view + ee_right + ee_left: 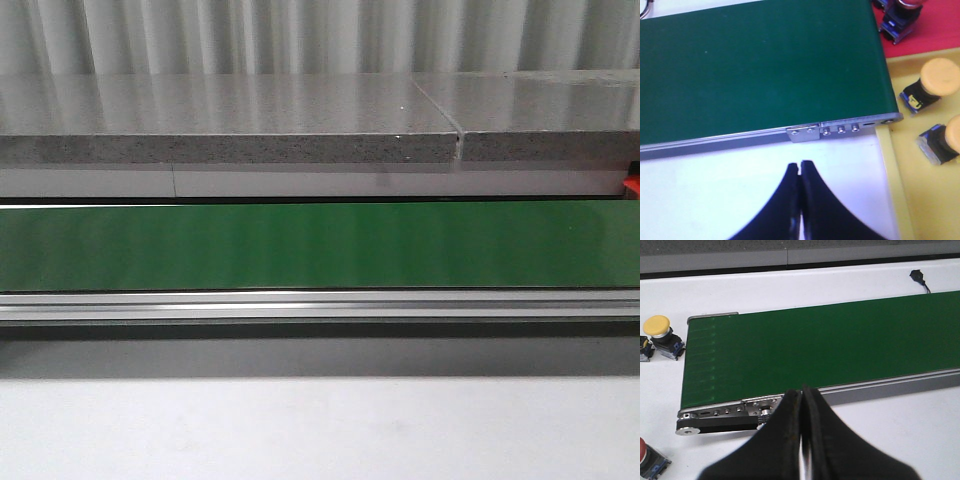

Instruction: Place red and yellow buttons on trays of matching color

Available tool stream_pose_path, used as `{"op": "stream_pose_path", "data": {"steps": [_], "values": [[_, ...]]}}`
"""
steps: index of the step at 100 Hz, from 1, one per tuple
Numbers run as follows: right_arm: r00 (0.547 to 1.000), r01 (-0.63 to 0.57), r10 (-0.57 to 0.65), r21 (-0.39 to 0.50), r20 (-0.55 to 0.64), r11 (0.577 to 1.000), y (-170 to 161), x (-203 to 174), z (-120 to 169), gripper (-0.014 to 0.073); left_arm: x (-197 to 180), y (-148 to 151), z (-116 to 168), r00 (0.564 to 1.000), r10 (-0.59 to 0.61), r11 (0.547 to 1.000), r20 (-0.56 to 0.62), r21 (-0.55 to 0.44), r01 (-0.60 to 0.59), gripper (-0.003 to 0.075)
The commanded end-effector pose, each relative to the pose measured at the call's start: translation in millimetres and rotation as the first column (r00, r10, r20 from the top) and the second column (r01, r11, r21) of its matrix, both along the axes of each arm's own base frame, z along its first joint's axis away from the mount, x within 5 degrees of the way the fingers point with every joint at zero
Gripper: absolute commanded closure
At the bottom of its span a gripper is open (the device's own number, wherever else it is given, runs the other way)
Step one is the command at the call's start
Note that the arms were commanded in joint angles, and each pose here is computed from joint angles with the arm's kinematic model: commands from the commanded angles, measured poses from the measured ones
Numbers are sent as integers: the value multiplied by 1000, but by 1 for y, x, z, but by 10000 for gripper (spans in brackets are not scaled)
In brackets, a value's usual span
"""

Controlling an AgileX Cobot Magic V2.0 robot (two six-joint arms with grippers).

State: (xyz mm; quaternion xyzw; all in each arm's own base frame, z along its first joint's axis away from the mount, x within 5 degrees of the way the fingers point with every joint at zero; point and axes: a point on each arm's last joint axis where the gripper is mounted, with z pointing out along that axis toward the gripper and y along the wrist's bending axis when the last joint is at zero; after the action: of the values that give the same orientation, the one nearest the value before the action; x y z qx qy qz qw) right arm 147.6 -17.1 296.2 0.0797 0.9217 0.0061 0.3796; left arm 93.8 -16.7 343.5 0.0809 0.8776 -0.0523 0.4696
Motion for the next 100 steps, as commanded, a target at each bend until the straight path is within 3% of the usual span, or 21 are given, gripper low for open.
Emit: {"op": "stream_pose_path", "data": {"steps": [1, 27, 85, 100], "values": [[994, -53, 57, -43, 98, 998, 6, -3, 16, 663, 2, -1, 14, 996, 1, 1000, 87, -25, 1, 741], [974, -157, 167, -77, 151, 985, 20, -24, 26, 663, 2, -1, 14, 996, 1, 1000, 87, -25, 1, 741], [921, -144, 174, -112, 348, 983, 20, -96, 14, 663, 2, -1, 14, 996, 1, 1000, 87, -25, 1, 741], [925, -146, 175, -111, 338, 983, 20, -100, 12, 663, 2, -1, 14, 996, 1, 1000, 87, -25, 1, 741]]}}
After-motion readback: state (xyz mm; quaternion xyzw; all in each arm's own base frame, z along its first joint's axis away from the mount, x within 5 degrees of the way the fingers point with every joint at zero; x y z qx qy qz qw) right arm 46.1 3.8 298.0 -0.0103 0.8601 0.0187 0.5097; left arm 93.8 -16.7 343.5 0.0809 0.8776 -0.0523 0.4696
